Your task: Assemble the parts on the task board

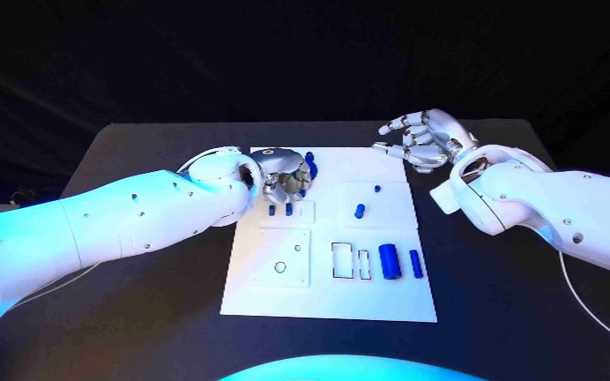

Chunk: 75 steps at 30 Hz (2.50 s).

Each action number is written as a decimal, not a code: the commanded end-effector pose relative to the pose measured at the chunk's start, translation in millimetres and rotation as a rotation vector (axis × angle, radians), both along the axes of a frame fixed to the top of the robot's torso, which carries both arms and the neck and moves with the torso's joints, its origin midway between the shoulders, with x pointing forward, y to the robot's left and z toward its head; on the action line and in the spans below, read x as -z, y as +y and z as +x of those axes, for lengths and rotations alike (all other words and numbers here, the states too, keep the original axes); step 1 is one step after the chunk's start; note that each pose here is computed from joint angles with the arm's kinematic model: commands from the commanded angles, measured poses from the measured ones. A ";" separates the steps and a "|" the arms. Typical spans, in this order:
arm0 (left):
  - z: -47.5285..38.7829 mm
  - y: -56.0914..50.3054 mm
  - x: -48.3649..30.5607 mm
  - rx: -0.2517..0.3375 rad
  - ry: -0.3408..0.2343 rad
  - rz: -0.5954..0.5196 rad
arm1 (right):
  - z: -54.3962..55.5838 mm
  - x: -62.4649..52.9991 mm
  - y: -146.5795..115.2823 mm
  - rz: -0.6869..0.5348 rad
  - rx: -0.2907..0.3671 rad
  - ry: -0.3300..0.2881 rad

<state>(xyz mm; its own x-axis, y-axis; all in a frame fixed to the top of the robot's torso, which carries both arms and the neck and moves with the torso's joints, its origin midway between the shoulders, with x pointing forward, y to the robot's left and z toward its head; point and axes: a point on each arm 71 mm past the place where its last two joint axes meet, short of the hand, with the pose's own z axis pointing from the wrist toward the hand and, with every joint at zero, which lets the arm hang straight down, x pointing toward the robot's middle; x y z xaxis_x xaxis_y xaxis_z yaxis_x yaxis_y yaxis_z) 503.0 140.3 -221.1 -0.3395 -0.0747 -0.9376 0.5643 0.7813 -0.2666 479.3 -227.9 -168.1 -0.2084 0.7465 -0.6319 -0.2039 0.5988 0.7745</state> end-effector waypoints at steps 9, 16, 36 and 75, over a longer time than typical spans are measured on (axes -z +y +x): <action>-0.2 -5.2 4.4 0.021 0.032 0.028 | -1.0 -0.8 0.5 0.001 -0.008 -0.008; -0.3 -6.1 5.1 0.024 0.041 0.025 | -1.3 -0.9 0.3 0.001 -0.007 -0.009; 1.1 -3.9 3.4 0.008 0.017 0.006 | -1.5 -1.0 -0.2 0.001 -0.005 -0.008; -7.3 49.0 -26.9 -0.111 0.068 -0.120 | -0.1 0.4 -3.4 -0.003 0.002 -0.005</action>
<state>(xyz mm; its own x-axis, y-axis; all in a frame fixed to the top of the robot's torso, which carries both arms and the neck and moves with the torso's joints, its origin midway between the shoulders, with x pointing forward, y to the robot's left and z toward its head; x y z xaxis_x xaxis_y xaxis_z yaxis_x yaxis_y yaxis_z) 495.8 188.9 -191.7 -0.3555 -0.2361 -0.9044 0.4660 0.7940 -0.3905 479.3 -231.7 -168.8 -0.2028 0.7466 -0.6336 -0.1980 0.6025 0.7732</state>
